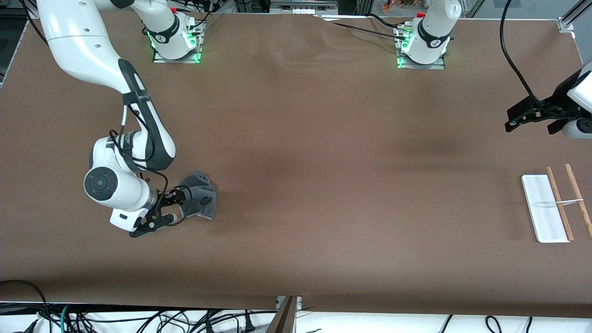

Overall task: Pass towel and hang on rack
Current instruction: 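Close the right gripper on a corner of the grey towel, then lift the towel with the right gripper and carry it toward mid-table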

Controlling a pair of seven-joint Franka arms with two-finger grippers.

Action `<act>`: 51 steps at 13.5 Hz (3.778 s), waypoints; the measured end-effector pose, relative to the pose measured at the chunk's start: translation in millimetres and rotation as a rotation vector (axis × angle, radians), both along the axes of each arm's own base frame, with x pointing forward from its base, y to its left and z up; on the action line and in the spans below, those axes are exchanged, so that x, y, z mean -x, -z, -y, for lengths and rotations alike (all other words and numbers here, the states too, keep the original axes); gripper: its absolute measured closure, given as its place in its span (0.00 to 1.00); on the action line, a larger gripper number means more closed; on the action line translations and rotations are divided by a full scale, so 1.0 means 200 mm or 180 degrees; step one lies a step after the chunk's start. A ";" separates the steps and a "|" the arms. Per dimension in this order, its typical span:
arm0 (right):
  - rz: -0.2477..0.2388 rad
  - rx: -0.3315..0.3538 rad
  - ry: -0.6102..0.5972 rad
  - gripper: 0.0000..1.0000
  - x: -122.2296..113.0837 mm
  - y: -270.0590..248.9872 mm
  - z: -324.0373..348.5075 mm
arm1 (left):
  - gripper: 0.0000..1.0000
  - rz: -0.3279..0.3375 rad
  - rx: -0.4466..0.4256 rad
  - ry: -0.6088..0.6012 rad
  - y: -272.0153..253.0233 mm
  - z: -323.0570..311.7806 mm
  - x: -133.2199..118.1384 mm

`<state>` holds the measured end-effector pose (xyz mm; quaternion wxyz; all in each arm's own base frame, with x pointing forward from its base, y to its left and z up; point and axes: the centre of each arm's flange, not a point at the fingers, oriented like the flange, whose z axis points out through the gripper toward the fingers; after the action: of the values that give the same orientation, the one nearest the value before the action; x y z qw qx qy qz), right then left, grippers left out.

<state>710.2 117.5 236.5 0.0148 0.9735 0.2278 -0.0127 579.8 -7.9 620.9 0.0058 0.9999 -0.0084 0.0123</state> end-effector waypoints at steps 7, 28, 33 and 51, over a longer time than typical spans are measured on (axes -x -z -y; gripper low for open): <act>0.0031 -0.0028 -0.0122 0.00 0.00 0.17 -0.02 | 0.00 0.0003 0.0002 0.0034 0.00 0.03 0.00; 0.0084 -0.0096 -0.0216 0.98 0.01 0.26 -0.13 | 0.00 -0.0009 0.0013 0.0178 0.01 0.16 -0.01; 0.0332 -0.0260 -0.0409 0.98 -0.01 -0.14 -0.40 | 0.00 -0.0007 0.0013 0.0177 0.01 0.16 -0.01; 0.0919 -0.1309 -0.1129 0.98 0.62 -1.43 -1.65 | 0.00 0.0156 0.0021 0.0173 -0.03 0.16 -0.05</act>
<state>585.5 446.6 522.1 -0.1483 0.8929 0.3875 0.1748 589.0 -39.1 627.0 0.0092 0.9986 -0.0357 0.0366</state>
